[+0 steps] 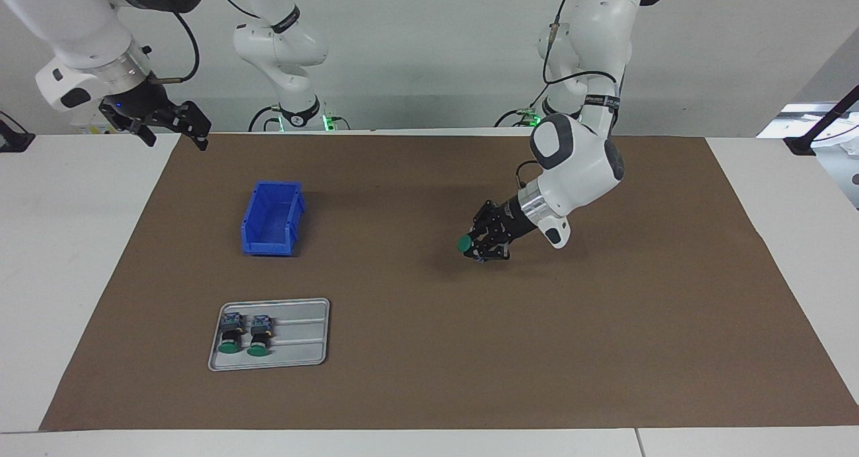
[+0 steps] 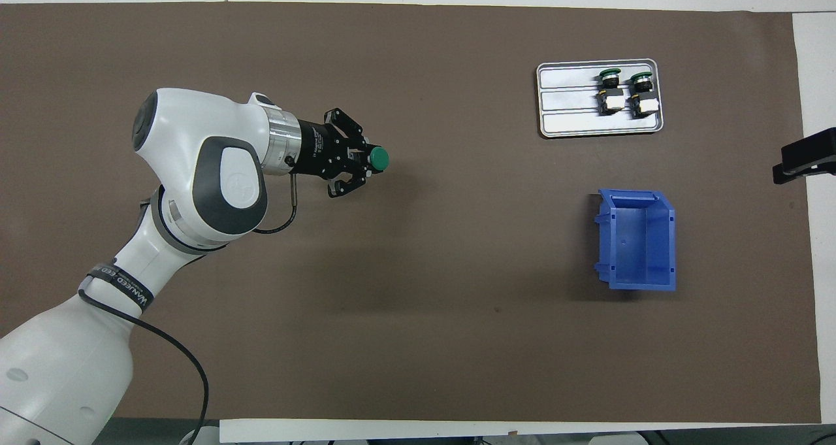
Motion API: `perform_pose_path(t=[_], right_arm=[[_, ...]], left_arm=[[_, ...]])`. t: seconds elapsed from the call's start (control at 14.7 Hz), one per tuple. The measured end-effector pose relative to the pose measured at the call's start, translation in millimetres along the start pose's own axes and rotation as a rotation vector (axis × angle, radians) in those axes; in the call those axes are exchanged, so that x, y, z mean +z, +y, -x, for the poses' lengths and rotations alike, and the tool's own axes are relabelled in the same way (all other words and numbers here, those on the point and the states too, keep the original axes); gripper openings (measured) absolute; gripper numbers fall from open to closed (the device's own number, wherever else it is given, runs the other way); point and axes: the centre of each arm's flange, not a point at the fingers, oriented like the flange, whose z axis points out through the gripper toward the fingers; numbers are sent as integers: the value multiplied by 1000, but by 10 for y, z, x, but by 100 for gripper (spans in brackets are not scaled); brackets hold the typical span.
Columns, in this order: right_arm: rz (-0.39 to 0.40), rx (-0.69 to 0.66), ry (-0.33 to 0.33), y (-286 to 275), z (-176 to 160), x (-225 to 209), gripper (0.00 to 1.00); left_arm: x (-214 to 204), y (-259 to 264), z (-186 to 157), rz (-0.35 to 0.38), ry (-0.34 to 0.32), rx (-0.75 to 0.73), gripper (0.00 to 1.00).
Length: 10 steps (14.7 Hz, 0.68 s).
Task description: Place and press button with both arms
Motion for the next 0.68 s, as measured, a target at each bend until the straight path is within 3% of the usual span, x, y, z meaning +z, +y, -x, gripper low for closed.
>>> perform_pose_path(t=[0.34, 0.68], right_arm=[[0, 0, 0, 0, 0, 0, 100], [0, 0, 0, 0, 0, 0, 100]], left_arm=[[-127, -96, -344, 47, -117, -39, 33], [-1, -224, -498, 67, -222, -74, 33]])
